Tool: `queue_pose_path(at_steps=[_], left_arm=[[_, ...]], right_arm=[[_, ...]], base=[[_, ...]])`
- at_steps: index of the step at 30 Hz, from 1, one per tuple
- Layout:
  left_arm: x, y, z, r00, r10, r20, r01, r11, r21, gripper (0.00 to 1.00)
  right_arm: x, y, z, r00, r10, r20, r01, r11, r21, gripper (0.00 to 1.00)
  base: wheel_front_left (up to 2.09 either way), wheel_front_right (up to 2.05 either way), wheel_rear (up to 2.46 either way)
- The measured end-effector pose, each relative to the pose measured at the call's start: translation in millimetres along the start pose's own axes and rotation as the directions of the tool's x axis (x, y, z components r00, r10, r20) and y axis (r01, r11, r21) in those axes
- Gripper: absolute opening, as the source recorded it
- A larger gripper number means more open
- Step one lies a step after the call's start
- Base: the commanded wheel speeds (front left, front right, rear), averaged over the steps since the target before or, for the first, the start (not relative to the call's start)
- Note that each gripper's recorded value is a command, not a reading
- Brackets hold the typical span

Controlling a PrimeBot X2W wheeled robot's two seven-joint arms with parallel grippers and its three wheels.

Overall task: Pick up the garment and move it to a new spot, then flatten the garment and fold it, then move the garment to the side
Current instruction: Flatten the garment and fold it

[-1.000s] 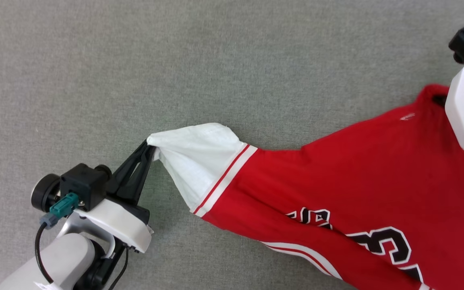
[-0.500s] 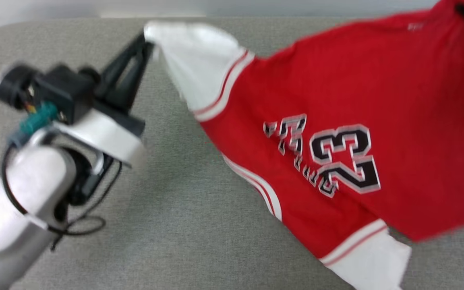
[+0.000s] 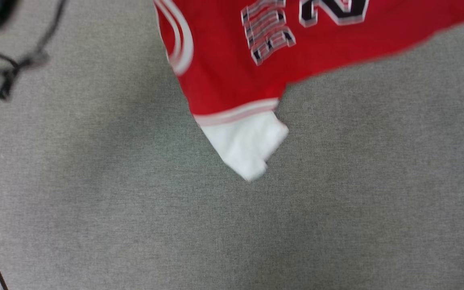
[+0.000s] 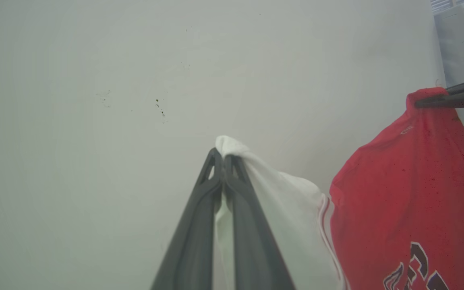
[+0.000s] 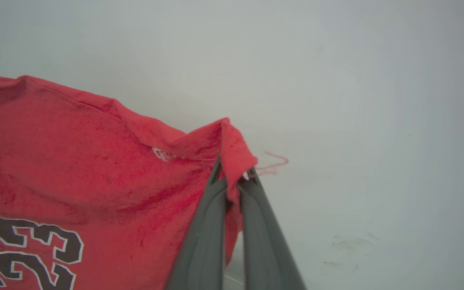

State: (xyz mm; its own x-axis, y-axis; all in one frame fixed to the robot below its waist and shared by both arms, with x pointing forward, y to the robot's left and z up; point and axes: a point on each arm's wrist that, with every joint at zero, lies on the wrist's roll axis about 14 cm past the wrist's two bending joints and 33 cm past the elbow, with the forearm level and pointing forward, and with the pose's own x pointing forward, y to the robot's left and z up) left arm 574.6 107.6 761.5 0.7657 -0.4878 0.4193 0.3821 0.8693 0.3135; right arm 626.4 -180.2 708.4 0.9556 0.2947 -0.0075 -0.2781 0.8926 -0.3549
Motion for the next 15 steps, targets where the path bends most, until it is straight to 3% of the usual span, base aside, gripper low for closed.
queue_pose_path(at_steps=[15], left_arm=[[87.1,63.7,41.3,0.986,0.086,0.146,-0.101,0.99,0.095,0.0]], right_arm=[[68.9,-27.0,58.4,0.976,-0.108,0.19,0.129,0.987,-0.099,0.0]], base=[[0.0,0.0,0.0]])
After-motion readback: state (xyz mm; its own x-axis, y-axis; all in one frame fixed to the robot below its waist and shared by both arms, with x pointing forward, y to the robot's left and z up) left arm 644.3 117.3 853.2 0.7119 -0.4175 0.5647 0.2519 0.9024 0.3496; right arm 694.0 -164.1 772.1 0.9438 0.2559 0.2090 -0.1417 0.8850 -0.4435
